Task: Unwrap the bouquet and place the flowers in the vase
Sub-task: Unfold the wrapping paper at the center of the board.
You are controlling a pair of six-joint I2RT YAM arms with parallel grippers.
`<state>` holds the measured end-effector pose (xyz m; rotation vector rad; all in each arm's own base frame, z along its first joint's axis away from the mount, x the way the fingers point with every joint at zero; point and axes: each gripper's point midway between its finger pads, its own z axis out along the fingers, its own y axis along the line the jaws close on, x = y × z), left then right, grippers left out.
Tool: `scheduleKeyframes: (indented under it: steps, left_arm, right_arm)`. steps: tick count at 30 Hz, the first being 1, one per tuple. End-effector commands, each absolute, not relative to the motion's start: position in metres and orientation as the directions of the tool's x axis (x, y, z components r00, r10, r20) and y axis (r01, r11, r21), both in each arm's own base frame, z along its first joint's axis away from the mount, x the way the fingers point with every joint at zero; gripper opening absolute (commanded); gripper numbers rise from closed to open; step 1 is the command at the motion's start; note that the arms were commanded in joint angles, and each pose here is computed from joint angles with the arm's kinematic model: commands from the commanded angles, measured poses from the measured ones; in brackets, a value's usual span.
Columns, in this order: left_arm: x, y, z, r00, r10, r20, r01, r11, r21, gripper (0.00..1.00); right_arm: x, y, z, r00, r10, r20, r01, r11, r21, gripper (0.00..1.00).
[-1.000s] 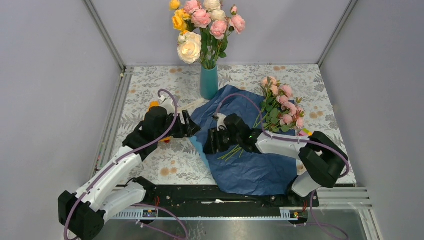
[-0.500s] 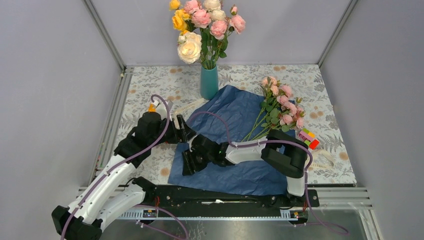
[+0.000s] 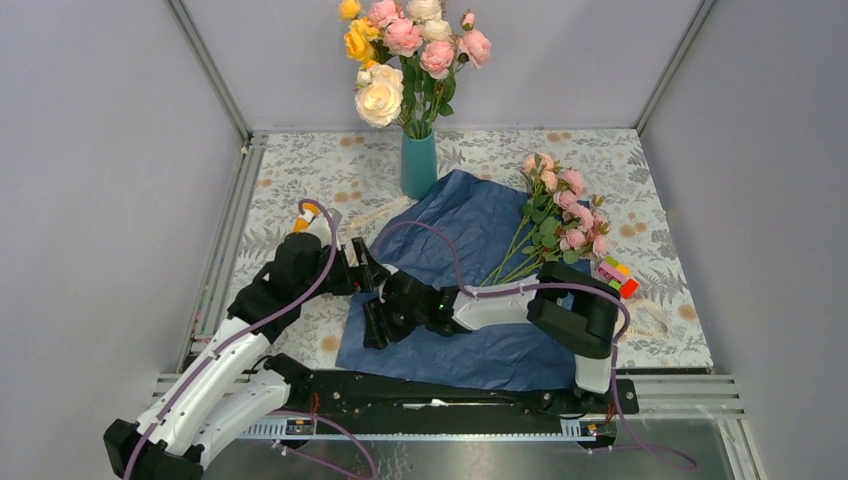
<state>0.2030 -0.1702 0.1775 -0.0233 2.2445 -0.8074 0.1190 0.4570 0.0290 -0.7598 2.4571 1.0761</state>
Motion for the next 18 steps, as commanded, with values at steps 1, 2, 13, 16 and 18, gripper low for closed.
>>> scheduleKeyframes:
  steps: [1, 2, 13, 16, 18]
  left_arm:
    - [0.207, -0.169, 0.191, -0.683, -0.253, -0.685, 0.254, 0.797, -0.548, 0.89]
    - [0.207, -0.168, 0.193, -0.677, -0.253, -0.692, 0.258, 0.798, -0.544, 0.89]
    - [0.205, -0.169, 0.209, -0.629, -0.225, -0.744, 0.332, 0.788, -0.519, 0.91]
    - [0.204, -0.173, 0.214, -0.625, -0.215, -0.751, 0.359, 0.775, -0.521, 0.91]
    - [0.202, -0.177, 0.215, -0.628, -0.204, -0.751, 0.374, 0.767, -0.521, 0.91]
  right_arm:
    - [0.129, 0.449, 0.074, -0.742, -0.28, -0.609, -0.642, 0.559, 0.524, 0.63]
    - [0.13, 0.445, 0.081, -0.736, -0.274, -0.618, -0.644, 0.566, 0.516, 0.64]
    - [0.154, 0.339, 0.134, -0.676, -0.231, -0.7, -0.581, 0.751, 0.314, 0.71]
    - [0.168, 0.301, 0.137, -0.709, -0.172, -0.684, -0.501, 0.805, 0.316, 0.7]
    - [0.182, 0.273, 0.145, -0.724, -0.093, -0.683, -0.428, 0.838, 0.34, 0.7]
